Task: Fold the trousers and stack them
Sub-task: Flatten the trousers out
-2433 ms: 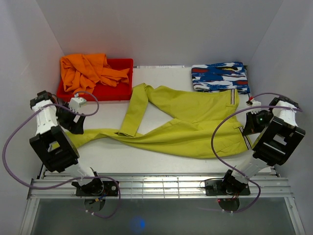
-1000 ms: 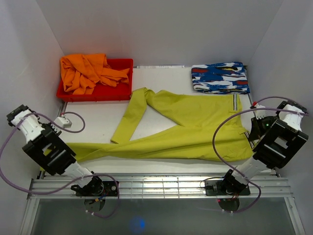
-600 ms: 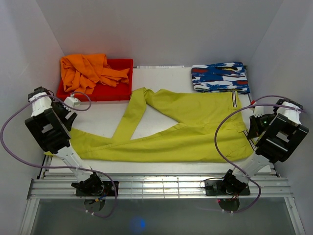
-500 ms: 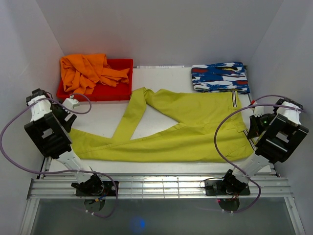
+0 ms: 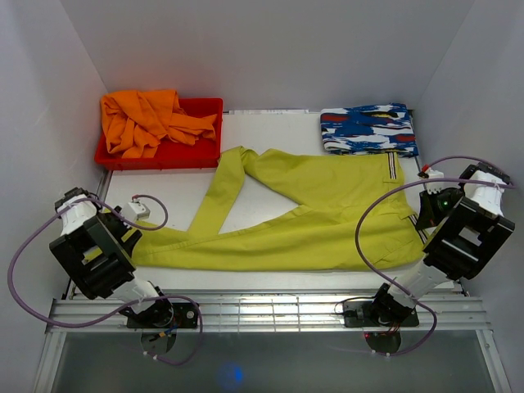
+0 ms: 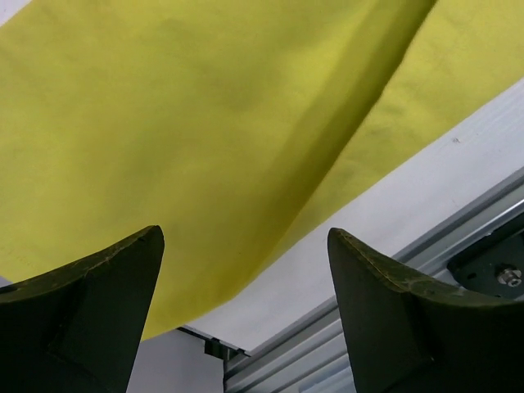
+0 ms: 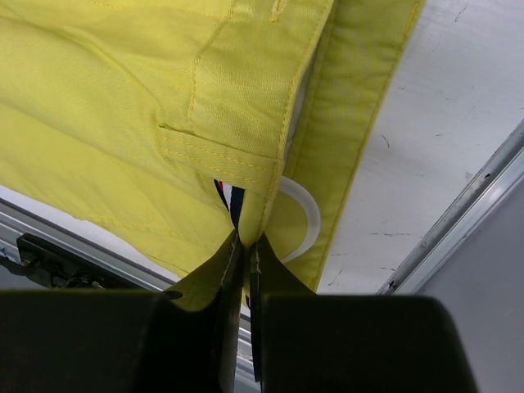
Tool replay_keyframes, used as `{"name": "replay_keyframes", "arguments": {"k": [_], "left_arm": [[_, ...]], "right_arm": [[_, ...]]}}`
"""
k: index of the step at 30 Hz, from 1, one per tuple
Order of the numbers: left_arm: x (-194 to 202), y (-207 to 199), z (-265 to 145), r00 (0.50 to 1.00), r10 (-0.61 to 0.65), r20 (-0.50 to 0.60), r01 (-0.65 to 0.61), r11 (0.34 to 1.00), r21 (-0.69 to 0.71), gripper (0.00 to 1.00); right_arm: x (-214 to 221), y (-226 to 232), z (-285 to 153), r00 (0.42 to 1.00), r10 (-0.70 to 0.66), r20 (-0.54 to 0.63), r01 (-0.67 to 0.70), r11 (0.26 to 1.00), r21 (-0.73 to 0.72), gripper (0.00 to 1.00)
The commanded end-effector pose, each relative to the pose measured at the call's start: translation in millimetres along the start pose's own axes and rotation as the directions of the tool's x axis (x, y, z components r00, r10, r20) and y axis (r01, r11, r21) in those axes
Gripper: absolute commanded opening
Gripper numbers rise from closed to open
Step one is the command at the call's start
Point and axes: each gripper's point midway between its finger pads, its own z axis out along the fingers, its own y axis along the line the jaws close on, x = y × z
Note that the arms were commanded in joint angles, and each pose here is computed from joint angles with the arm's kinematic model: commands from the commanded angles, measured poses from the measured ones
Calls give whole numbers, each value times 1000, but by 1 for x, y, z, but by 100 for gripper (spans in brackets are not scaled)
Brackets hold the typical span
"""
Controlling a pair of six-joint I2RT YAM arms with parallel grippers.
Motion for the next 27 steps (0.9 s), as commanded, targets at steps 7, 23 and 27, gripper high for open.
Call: {"name": "replay_keyframes", "arguments": {"k": [7, 23, 27], "left_arm": [[13, 2, 14, 998, 56, -37, -57, 998, -26, 71], [16, -35, -100, 998, 53, -18, -56, 978, -201, 0], [21, -26, -136, 988, 93, -122, -127, 944, -306, 0]], "right_arm": [[-11, 5, -15, 998, -37, 49, 35, 999, 34, 8], [-8, 11, -17, 991, -117, 69, 113, 992, 60, 8], [-8, 5, -24, 988, -135, 81, 126, 986, 105, 8]]}}
